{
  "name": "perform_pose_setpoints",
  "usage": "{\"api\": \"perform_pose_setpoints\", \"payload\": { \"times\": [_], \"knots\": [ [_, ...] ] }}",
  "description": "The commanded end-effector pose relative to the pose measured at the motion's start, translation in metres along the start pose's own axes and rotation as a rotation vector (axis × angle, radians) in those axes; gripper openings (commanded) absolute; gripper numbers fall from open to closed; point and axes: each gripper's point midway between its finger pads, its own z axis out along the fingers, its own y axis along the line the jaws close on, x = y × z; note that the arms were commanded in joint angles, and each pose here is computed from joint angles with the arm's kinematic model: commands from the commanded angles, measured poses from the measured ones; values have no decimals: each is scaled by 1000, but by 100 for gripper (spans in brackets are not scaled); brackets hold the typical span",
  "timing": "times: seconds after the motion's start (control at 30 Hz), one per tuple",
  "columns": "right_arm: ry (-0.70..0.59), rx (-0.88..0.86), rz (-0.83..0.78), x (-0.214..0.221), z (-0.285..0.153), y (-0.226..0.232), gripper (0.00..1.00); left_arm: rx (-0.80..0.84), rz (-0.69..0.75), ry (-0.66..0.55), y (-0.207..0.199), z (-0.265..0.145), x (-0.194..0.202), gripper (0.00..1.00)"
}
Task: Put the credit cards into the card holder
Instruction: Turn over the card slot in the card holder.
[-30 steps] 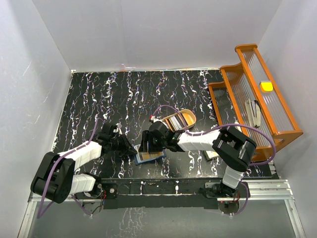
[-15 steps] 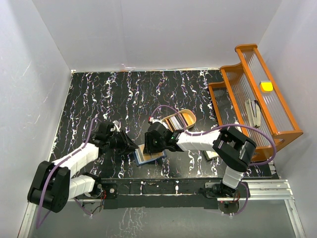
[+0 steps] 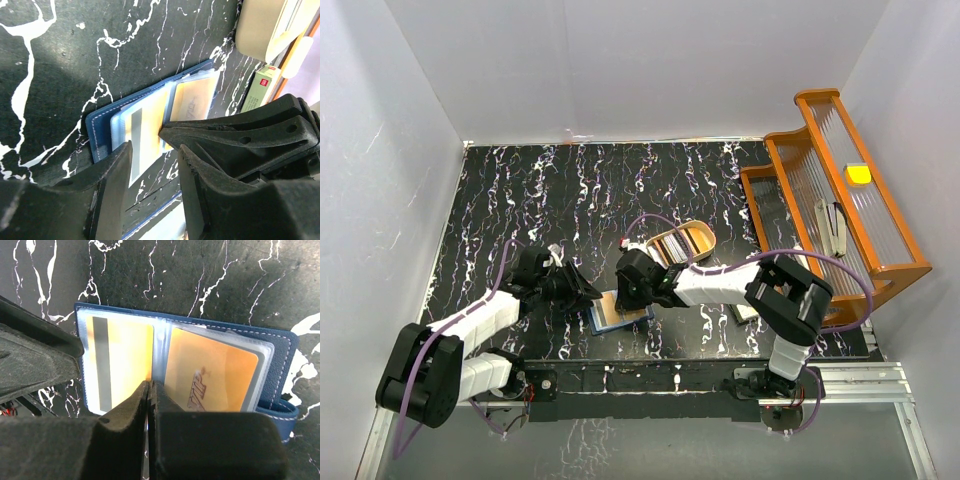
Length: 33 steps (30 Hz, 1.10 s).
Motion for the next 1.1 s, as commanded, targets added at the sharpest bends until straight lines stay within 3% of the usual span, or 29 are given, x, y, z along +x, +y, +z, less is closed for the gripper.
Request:
{"api": "perform_pose_setpoints", "payload": {
  "times": [0.0,0.5,1.07],
  "knots": [
    [-4,26,-22,5,11,-7,0,-37,23,-14,5,-3,-3,41],
    [19,36,-29,11,17,-9,0,-50,26,4,10,1,-1,43],
    [21,3,-35,12,19,-1,0,121,29,34,-25,-6,3,40]
  ]
}}
